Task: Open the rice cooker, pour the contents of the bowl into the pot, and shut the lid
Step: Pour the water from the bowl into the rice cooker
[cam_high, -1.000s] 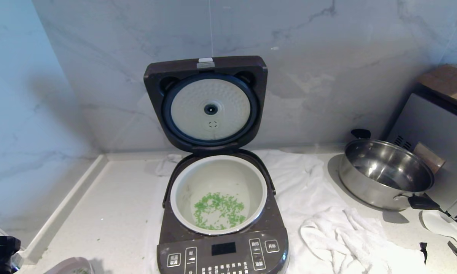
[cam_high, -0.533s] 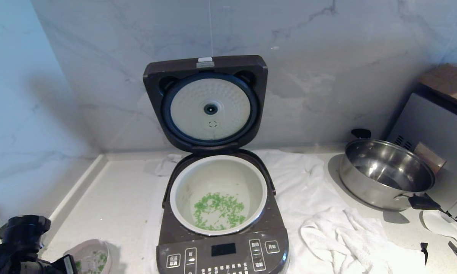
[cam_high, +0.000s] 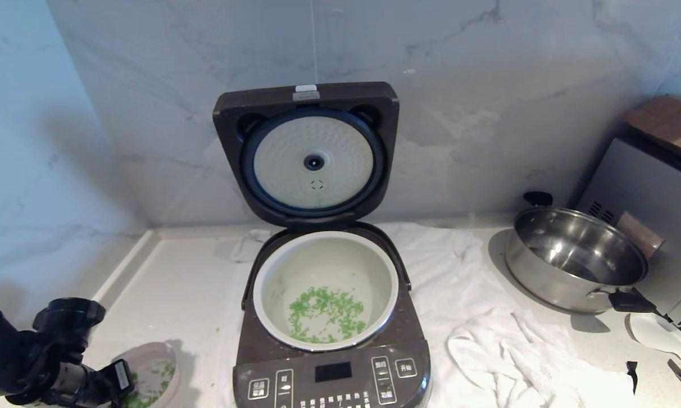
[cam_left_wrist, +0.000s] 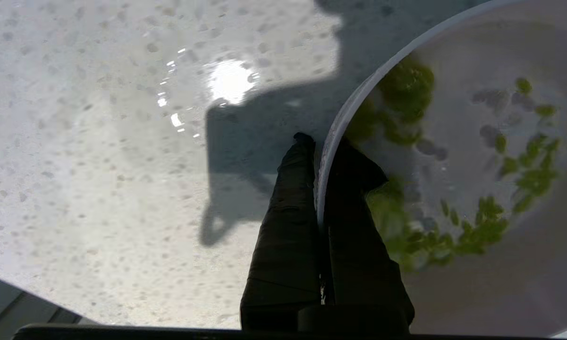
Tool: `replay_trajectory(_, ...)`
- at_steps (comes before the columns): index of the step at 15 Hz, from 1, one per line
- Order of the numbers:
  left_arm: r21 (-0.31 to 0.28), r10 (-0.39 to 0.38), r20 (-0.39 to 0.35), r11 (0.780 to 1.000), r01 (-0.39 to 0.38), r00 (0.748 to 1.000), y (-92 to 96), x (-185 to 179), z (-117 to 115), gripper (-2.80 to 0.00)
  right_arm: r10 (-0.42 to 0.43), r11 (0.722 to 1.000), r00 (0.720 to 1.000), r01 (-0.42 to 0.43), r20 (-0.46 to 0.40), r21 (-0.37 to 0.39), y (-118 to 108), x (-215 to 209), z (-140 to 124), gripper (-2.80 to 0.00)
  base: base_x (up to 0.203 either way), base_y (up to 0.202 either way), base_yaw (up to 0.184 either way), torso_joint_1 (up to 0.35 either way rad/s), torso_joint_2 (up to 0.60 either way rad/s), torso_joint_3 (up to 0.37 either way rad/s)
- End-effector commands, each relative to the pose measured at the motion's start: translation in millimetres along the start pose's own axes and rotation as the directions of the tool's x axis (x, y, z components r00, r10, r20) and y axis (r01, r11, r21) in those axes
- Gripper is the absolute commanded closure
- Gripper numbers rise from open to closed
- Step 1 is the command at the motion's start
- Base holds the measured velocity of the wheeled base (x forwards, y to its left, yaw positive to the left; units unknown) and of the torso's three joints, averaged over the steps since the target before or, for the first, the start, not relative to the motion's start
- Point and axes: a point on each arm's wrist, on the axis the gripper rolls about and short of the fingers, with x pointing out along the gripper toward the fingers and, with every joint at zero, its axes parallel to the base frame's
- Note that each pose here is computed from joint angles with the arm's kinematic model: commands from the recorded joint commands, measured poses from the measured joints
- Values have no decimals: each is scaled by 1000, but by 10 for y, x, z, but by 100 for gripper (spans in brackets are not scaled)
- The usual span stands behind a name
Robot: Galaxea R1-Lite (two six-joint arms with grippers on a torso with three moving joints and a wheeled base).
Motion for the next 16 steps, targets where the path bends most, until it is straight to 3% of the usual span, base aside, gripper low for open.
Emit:
replay_trajectory(1,23,-14,31,1000,13,999,-125,-20,42,0,1,1000,1000,-1,-1,0,0,1,0,0,0,0,0,0,0,0)
replay_trajectory(4,43,-9,78,999,6,997,-305,-21,106,0,1,1000,1000,-1,-1,0,0,1,0,0,0,0,0,0,0,0)
replay_trajectory(9,8,10,36,1000,-10,999,-456,-7,310,0,0,1000,1000,0,-1,0,0,1,0,0,0,0,0,0,0,0)
replay_trajectory(16,12,-10,22,1000,9,1000,-672,-126,458,0,1,1000,1000,-1,-1,0,0,1,0,0,0,0,0,0,0,0)
